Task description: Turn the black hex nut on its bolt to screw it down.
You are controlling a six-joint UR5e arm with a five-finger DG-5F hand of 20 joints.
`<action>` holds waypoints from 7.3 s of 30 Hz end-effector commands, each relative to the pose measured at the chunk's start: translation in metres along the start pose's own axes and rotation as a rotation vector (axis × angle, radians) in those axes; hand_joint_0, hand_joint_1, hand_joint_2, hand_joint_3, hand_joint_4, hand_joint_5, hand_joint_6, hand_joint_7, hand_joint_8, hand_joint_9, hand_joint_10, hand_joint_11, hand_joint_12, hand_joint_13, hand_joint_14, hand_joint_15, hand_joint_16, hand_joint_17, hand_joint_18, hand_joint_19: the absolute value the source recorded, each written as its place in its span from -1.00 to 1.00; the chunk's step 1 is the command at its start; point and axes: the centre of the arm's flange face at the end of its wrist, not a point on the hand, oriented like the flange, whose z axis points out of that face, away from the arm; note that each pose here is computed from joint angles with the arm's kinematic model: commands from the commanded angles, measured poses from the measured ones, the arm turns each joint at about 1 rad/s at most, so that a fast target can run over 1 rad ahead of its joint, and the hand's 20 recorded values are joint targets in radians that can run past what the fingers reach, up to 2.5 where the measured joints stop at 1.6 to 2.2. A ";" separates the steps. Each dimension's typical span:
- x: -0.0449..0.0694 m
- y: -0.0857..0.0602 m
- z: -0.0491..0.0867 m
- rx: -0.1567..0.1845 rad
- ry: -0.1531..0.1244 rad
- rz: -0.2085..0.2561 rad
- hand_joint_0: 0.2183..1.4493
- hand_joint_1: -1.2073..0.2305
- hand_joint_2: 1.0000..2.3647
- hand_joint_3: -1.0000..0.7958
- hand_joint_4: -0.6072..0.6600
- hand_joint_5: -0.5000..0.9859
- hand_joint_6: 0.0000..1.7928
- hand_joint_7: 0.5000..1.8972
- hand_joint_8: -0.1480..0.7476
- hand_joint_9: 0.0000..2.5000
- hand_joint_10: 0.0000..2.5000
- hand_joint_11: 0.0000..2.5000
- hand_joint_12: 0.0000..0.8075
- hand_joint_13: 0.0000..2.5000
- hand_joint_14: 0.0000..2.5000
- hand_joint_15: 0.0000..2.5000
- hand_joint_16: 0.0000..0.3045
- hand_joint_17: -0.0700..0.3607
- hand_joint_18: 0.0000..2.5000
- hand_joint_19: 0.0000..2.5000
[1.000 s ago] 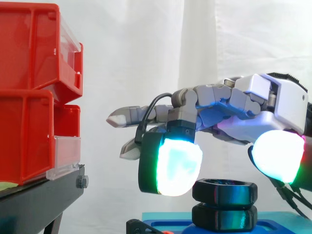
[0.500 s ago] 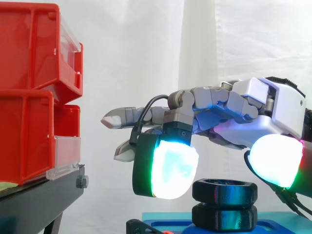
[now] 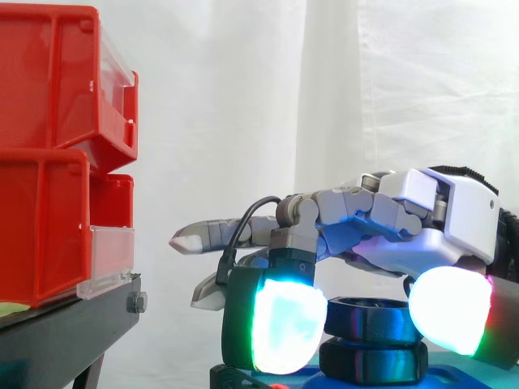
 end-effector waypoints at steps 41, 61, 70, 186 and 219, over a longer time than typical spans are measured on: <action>-0.015 -0.026 -0.030 -0.022 -0.010 -0.027 -0.51 0.33 -1.00 -0.44 0.40 -0.43 -0.36 0.06 0.05 -0.47 -1.00 -0.80 -0.12 -0.76 -1.00 -0.95 -0.68 -0.17 -0.83 -0.84; -0.015 -0.043 -0.057 -0.008 0.003 -0.036 -0.51 0.32 -1.00 -0.44 0.41 -0.43 -0.39 0.07 0.05 -0.47 -1.00 -0.80 -0.13 -0.75 -1.00 -0.94 -0.68 -0.16 -0.81 -0.82; -0.023 -0.054 -0.072 -0.015 -0.004 -0.049 -0.51 0.32 -1.00 -0.44 0.41 -0.43 -0.40 0.11 0.05 -0.47 -1.00 -0.81 -0.13 -0.75 -1.00 -0.94 -0.68 -0.16 -0.80 -0.82; -0.003 -0.051 -0.037 -0.128 -0.067 -0.019 -0.52 0.33 -1.00 -0.44 0.42 -0.48 -0.20 -0.34 0.03 -0.55 -1.00 -0.80 -0.14 -0.94 -1.00 -0.98 -0.67 -0.15 -1.00 -0.84; -0.025 -0.077 -0.065 -0.151 -0.086 -0.052 -0.80 0.41 -1.00 -0.44 0.60 -0.46 -0.40 -0.11 0.17 -0.56 -1.00 -0.80 0.08 -0.93 -1.00 -0.97 -0.53 0.07 -1.00 -0.84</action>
